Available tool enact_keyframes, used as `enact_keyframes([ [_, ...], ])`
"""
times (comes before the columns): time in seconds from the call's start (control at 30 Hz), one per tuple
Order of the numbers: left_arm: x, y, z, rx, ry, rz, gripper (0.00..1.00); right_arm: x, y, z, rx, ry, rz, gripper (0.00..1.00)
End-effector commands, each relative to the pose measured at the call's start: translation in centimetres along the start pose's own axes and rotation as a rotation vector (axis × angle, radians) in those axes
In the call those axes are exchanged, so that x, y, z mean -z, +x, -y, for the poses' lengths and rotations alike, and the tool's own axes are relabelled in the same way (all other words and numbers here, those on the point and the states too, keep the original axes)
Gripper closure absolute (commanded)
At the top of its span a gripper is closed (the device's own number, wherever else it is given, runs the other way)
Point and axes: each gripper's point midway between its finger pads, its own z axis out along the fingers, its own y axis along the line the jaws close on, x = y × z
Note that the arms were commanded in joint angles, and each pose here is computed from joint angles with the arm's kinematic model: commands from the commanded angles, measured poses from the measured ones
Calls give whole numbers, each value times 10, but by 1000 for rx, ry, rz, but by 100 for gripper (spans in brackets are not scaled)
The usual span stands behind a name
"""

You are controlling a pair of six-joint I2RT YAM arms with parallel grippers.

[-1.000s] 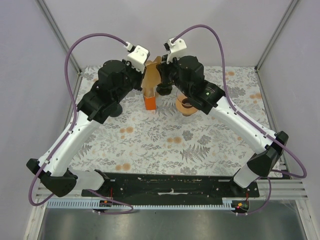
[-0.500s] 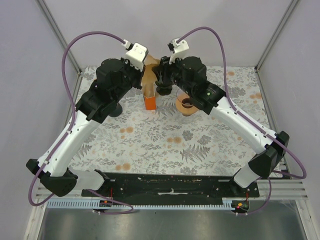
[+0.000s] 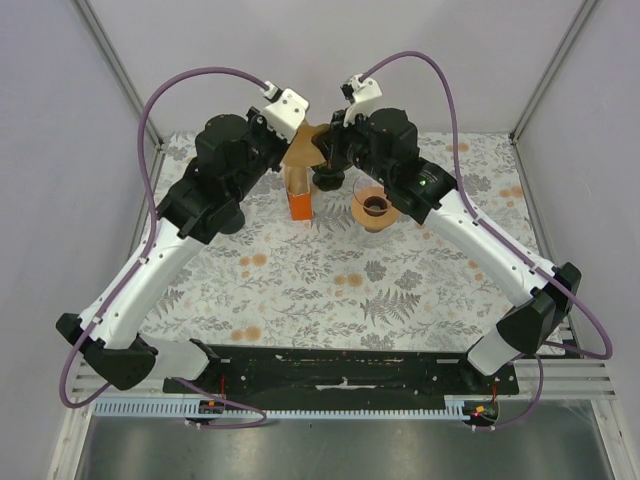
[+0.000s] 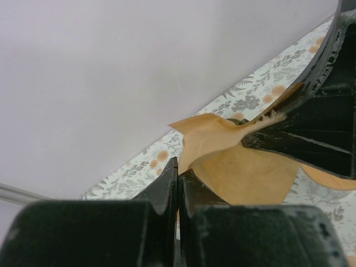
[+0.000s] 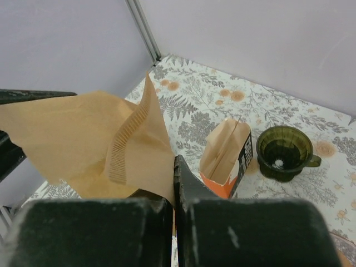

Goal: Place the coffee filter in the dripper
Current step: Place the coffee filter in the coffee dripper.

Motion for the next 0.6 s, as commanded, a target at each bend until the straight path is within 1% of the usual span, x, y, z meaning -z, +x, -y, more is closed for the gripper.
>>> enact_keyframes([
  [0.0,-4,-23,-24,-120,-94,67,98,11,-7,16,22,44,-45,100],
  [0.07,-6,-23,-24,-148,-93,67,98,16,-3,25,17,64,-74,100],
  [0.13,-9,-21,-20,-162,-78,65,93,21,0,36,12,89,-99,100],
  [0.2,-10,-21,-7,-155,-13,75,78,27,1,45,18,111,-122,100],
  [0.27,-8,-23,16,-116,110,98,63,31,5,55,24,131,-158,100],
  [0.33,-3,-27,46,-61,260,125,54,36,12,68,20,147,-201,100],
  [0.37,0,-29,58,-27,323,128,50,40,15,77,13,170,-218,100],
  [0.4,1,-29,67,13,370,121,45,43,20,80,1,156,-247,100],
  [0.47,5,-26,83,90,447,95,41,51,25,96,-13,184,-283,100],
  [0.57,4,-22,95,177,487,60,37,58,36,111,-16,198,-355,100],
])
